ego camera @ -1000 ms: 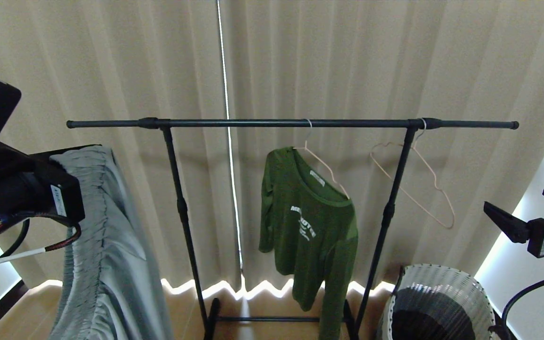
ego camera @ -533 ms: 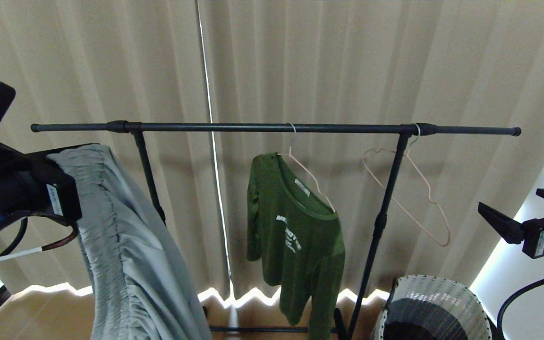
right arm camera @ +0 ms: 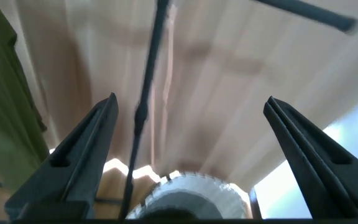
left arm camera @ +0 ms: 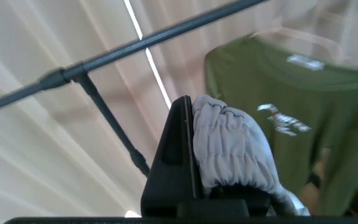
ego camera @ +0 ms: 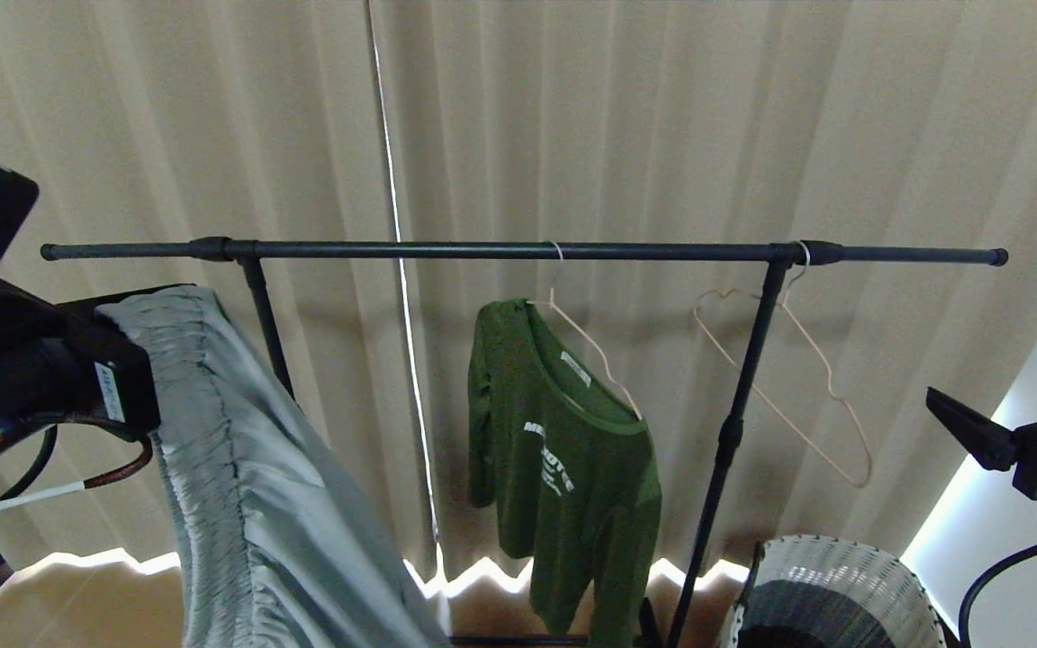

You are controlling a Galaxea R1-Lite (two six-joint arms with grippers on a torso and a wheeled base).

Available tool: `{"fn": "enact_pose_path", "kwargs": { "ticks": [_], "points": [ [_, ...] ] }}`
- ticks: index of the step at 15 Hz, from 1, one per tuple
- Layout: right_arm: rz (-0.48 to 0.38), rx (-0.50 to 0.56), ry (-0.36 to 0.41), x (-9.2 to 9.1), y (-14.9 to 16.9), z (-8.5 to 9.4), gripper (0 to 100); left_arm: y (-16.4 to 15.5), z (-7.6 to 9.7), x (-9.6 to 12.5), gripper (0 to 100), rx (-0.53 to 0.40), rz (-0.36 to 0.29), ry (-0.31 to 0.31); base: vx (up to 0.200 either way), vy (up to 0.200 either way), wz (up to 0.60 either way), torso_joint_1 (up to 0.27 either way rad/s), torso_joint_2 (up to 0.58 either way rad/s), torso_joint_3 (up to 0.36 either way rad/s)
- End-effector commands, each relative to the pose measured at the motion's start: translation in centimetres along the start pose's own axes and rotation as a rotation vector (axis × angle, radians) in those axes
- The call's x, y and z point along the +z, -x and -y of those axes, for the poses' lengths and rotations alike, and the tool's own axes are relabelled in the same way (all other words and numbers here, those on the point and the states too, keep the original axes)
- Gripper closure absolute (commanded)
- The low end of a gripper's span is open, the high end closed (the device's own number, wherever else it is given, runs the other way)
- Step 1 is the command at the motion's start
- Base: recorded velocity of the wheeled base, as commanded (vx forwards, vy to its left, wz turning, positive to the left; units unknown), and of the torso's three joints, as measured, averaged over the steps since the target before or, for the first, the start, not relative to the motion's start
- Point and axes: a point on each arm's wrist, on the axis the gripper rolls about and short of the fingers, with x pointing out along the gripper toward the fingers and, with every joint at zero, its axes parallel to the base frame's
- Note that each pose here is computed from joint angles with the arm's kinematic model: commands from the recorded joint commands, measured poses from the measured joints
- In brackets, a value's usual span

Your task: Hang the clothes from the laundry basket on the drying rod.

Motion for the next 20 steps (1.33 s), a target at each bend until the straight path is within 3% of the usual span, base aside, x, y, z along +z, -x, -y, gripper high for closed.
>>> {"fn": "enact_pose_path", "kwargs": {
  "ticks": [1,6,9,13,15,20],
  "points": [
    [0.004,-0.001,0.001,0.0,0.1,0.0,0,0.0,0.1,-0.2,100,-0.003,-0.006,-0.001,0.200,0.000,0.00,0.012,0.00,0.002],
    [-0.004,0.003,0.005,-1.5,2.6,-0.5,0,0.1,0.5,-1.5,100,-0.011,-0.029,-0.014,0.080,0.000,0.00,0.003,0.00,0.000],
    [-0.020,0.011,0.010,-1.2,1.9,-0.5,0,0.0,0.4,-1.6,100,-0.003,-0.022,-0.015,0.000,0.000,0.00,0.000,0.00,0.000],
    [-0.243,0.072,0.001,0.6,1.0,-0.2,0,0.1,0.6,-2.0,100,-0.012,-0.035,-0.015,0.000,0.000,0.00,0.000,0.00,0.000],
    [-0.353,0.089,-0.090,1.5,0.0,0.1,0,0.1,0.7,-2.0,100,-0.015,-0.034,-0.014,0.000,0.000,0.00,0.000,0.00,0.000],
    [-0.510,0.101,-0.123,-0.3,-5.8,0.1,0,0.3,1.5,-1.7,100,-0.065,-0.012,-0.015,0.000,0.000,0.00,0.000,0.00,0.000]
  ]
}}
